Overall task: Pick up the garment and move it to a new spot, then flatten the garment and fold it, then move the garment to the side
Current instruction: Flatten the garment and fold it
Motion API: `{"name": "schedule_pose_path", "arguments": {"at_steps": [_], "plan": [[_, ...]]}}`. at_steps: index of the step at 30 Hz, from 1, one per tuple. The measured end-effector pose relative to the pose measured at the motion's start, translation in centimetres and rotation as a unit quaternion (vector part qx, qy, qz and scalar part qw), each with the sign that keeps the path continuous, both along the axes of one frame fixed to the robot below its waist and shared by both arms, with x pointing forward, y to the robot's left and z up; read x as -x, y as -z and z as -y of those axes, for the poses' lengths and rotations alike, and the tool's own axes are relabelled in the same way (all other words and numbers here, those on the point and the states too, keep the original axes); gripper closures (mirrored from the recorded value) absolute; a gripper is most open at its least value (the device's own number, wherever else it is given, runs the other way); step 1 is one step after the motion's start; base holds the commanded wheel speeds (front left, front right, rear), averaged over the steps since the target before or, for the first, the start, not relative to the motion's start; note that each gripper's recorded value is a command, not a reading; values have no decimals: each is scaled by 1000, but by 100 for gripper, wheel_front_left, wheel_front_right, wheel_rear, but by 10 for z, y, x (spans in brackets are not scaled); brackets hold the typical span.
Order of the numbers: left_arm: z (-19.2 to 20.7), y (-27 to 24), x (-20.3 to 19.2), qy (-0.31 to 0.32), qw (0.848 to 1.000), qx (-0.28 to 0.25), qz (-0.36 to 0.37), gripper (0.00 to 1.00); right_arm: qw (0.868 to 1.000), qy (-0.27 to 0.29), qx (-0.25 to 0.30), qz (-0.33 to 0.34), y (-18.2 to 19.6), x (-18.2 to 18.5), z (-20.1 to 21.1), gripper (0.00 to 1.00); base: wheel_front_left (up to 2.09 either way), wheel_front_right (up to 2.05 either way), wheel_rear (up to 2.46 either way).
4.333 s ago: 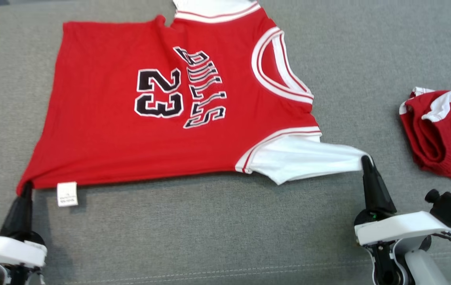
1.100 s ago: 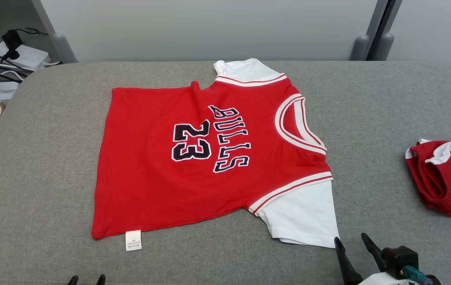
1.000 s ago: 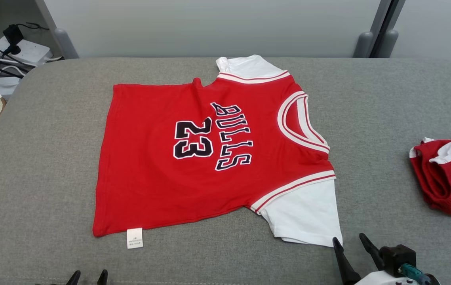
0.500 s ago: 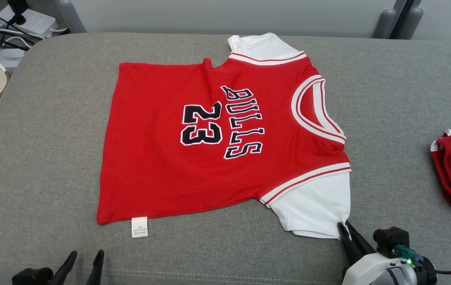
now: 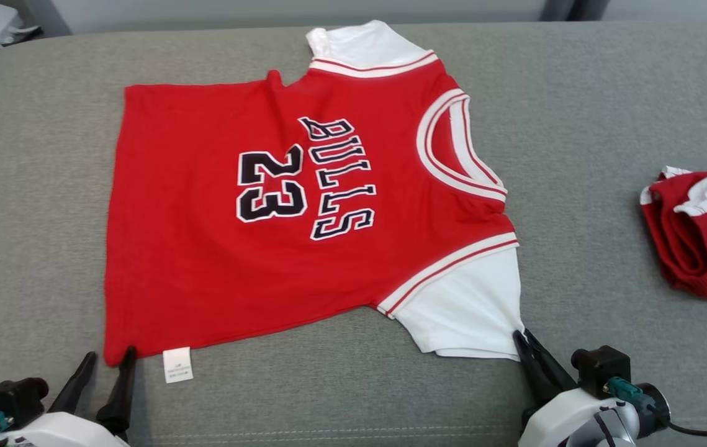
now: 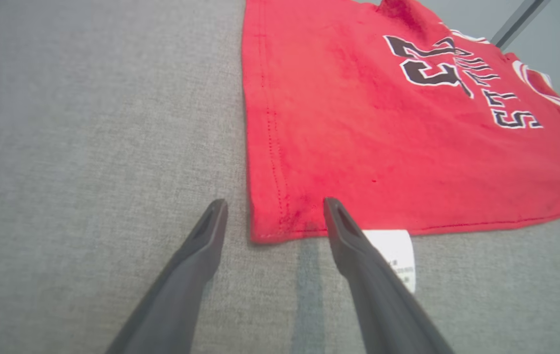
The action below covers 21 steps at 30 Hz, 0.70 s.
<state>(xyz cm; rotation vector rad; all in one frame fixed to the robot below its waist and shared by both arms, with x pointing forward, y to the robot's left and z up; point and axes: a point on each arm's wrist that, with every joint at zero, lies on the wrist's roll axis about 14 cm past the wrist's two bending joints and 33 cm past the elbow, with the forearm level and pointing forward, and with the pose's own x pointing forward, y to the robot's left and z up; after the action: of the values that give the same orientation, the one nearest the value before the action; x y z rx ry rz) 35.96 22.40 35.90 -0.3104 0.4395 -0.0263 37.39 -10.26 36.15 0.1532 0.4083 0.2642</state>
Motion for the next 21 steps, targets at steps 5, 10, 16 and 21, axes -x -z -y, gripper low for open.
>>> {"name": "schedule_pose_path", "arguments": {"at_steps": [5,10,16,21], "plan": [[-2,18,-7,-10,999,22,-32,0,1000,3,-3,8,-4,1,2,100,0,0,0],[2,20,-20,-2,999,35,-34,100,1000,9,-8,11,-6,2,5,100,0,0,0],[16,15,-14,18,998,44,-33,100,1000,8,-10,16,-10,7,3,100,0,0,0],[13,13,-3,11,999,40,-35,100,1000,2,-15,24,-18,13,-2,100,0,0,0]]}}
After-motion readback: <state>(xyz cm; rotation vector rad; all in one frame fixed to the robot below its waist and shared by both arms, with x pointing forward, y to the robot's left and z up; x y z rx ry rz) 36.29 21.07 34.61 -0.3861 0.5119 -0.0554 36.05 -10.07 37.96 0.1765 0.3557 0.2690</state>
